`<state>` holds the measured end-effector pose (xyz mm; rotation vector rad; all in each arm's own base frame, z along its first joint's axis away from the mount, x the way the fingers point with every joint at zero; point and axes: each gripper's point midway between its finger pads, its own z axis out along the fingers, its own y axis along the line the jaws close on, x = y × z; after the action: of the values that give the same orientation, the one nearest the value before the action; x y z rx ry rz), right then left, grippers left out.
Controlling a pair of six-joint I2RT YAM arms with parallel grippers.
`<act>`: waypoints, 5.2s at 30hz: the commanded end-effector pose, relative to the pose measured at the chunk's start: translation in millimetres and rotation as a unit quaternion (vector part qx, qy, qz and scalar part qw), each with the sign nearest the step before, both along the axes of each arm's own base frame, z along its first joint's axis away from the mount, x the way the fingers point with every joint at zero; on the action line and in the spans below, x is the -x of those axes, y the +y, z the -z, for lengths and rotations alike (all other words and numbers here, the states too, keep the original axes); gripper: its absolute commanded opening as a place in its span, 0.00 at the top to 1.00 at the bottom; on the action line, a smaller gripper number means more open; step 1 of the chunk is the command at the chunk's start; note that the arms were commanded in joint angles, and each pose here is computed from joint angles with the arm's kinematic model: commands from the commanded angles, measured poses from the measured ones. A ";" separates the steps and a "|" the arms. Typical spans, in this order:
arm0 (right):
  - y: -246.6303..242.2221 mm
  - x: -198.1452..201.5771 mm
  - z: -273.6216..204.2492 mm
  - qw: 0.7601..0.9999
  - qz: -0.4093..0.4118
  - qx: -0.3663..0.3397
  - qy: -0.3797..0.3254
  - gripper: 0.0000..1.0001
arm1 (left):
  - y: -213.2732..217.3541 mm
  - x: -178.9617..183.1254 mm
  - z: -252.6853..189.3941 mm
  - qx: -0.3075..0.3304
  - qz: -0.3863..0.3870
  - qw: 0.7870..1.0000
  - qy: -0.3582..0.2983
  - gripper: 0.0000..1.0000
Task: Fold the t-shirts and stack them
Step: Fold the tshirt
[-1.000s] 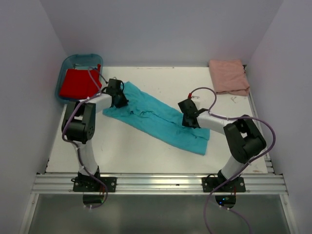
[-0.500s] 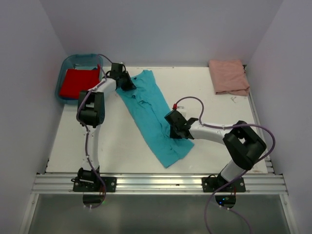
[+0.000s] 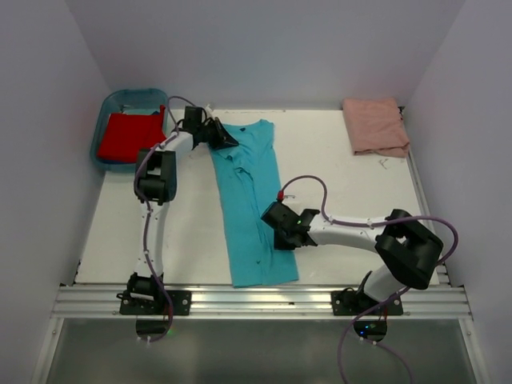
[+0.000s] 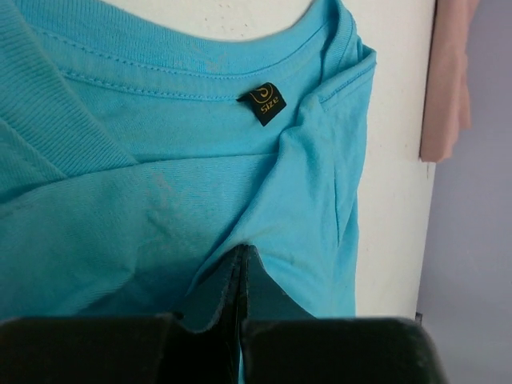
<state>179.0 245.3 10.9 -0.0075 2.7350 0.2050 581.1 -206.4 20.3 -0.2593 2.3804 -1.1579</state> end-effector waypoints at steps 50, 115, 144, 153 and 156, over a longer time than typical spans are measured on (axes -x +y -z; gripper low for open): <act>-59.4 -86.8 -142.6 0.978 0.064 0.036 -0.193 0.29 | 36.7 84.7 -30.9 -0.122 -0.042 0.989 -0.078 0.61; -73.9 -91.0 -128.5 0.977 0.070 0.071 -0.187 0.29 | 10.0 59.1 -33.0 -0.059 -0.037 0.993 -0.099 0.81; -76.9 -92.5 -121.4 0.977 0.073 0.078 -0.183 0.30 | 2.8 17.4 -77.8 -0.056 -0.030 0.985 -0.162 1.00; -82.2 -91.7 -123.0 0.976 0.077 0.082 -0.185 0.29 | 8.1 0.4 -62.5 -0.076 -0.044 0.986 -0.142 0.56; -82.4 -91.5 -123.2 0.976 0.077 0.082 -0.185 0.28 | 10.6 7.6 -67.1 -0.076 -0.051 0.986 -0.138 0.41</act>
<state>264.8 170.3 129.3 0.0953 2.3979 -0.0291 573.2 -199.1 73.3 -0.1617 2.1920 -0.9226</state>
